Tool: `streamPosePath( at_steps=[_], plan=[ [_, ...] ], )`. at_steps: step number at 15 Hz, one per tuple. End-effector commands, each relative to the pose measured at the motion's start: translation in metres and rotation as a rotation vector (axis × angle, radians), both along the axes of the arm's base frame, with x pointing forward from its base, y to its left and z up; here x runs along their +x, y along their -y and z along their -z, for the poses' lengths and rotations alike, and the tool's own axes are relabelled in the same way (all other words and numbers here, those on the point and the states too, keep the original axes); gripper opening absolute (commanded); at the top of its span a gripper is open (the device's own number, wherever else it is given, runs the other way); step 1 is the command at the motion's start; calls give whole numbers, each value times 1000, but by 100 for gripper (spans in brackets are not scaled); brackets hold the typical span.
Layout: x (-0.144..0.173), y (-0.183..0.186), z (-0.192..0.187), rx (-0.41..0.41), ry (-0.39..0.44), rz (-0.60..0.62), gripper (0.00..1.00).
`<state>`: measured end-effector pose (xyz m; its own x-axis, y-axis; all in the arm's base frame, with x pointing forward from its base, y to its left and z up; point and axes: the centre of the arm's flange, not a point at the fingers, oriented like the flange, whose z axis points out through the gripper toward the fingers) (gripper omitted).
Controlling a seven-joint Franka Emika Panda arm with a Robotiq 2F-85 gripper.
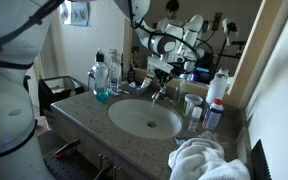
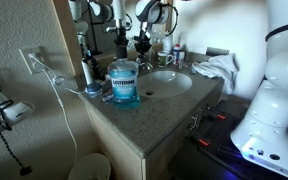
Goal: Open the tap and then close it
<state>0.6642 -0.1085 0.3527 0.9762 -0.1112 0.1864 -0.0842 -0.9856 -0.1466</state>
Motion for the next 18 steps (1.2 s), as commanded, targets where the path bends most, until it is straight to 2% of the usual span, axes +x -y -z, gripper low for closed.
streamPosePath(
  at_steps=[1,11,18],
  plan=[
    [5,-33,-67,35,64,-38,5],
    [-14,-28,-68,33,27,-17,5],
    [-29,-14,-50,33,-4,-15,5]
  ],
)
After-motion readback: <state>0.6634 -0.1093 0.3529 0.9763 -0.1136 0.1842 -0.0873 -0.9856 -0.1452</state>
